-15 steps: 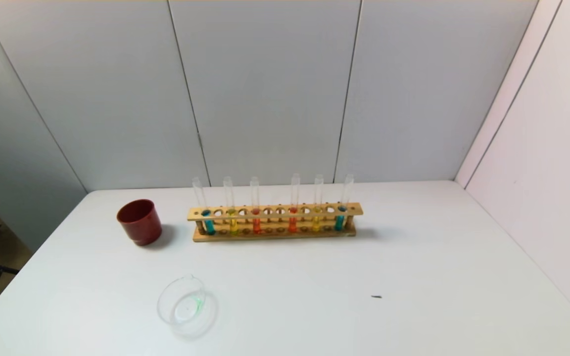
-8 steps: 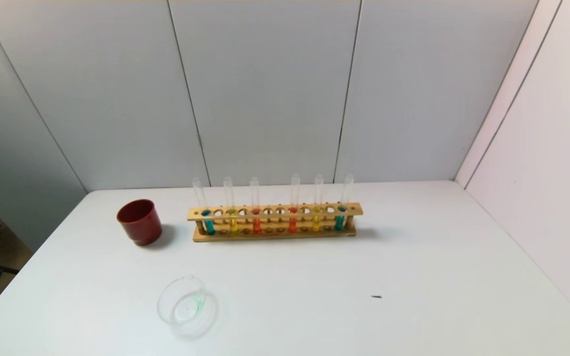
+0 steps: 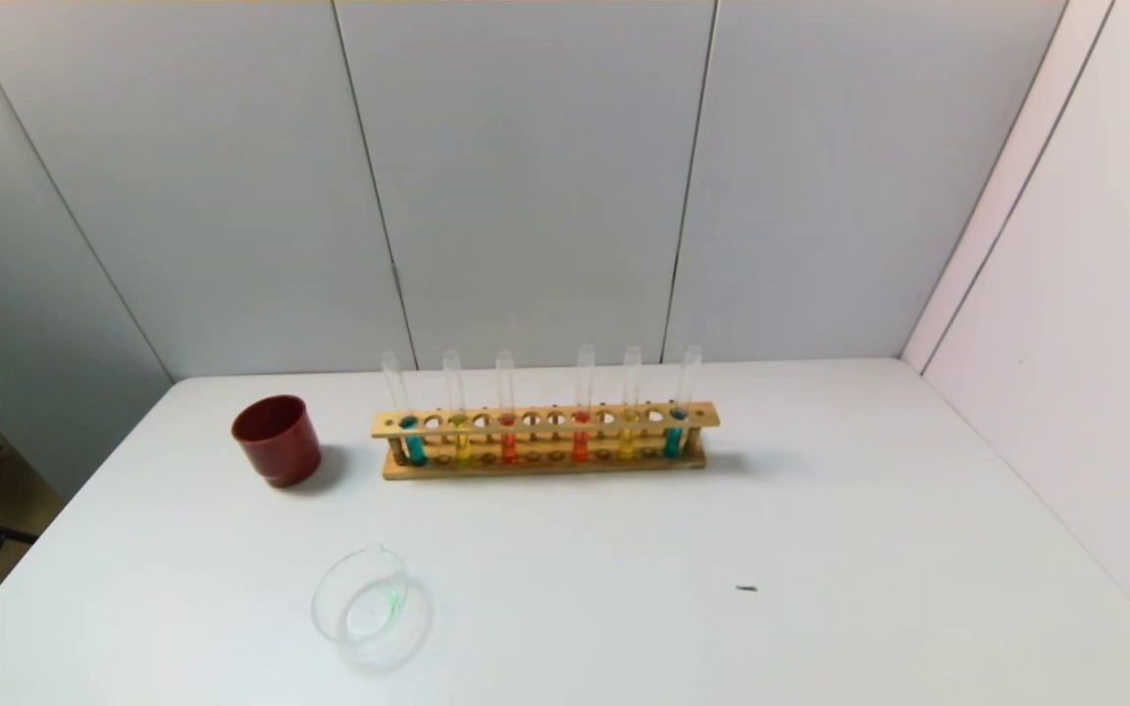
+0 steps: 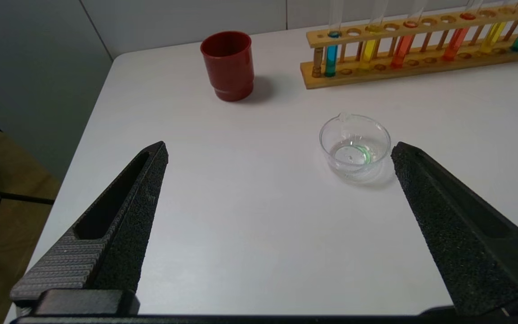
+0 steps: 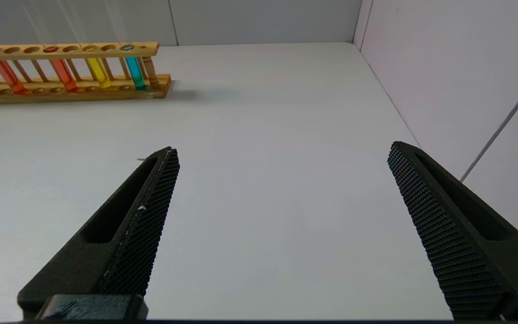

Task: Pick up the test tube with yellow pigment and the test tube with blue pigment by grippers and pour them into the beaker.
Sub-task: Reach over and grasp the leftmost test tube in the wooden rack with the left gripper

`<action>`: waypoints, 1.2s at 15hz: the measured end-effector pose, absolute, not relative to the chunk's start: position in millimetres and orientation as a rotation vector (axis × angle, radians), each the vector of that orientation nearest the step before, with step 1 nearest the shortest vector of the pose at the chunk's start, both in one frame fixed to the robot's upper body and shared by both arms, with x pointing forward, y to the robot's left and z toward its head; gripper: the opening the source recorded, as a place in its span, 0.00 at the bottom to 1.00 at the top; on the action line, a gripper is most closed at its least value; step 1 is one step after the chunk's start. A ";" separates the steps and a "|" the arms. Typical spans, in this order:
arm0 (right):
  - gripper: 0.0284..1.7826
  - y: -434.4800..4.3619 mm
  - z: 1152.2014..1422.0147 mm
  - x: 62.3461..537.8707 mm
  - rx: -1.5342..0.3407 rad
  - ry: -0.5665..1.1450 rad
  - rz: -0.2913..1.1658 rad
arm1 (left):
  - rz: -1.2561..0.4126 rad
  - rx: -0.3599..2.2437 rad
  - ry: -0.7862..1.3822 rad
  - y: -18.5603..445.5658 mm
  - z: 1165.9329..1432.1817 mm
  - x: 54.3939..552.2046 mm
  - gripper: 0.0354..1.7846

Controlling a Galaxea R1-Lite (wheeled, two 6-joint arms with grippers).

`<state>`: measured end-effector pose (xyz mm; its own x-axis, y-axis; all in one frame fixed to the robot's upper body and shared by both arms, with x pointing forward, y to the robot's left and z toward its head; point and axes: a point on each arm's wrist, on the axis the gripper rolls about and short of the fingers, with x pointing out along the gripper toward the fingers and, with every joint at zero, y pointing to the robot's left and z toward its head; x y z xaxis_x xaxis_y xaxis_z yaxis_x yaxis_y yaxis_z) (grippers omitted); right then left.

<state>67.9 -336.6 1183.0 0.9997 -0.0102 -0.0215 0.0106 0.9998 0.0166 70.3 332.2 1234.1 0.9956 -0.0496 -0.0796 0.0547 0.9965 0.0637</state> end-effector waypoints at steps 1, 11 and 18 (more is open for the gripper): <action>0.95 -336.6 1183.0 67.9 0.017 0.021 -0.010 | -0.059 0.065 0.084 332.1 1247.7 74.7 0.98; 0.95 -336.6 1183.0 67.9 0.016 0.021 -0.010 | -0.205 0.019 0.148 320.9 1337.3 197.3 0.98; 0.95 -336.6 1183.0 67.9 0.017 0.021 -0.010 | -0.174 -0.009 0.197 273.7 1319.0 292.3 0.98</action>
<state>67.9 -336.6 1183.0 0.9997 -0.0102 -0.0215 0.0106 0.9998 0.0166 292.3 273.7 1319.0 0.9656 -0.1731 -0.1940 0.1713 0.9849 -0.0262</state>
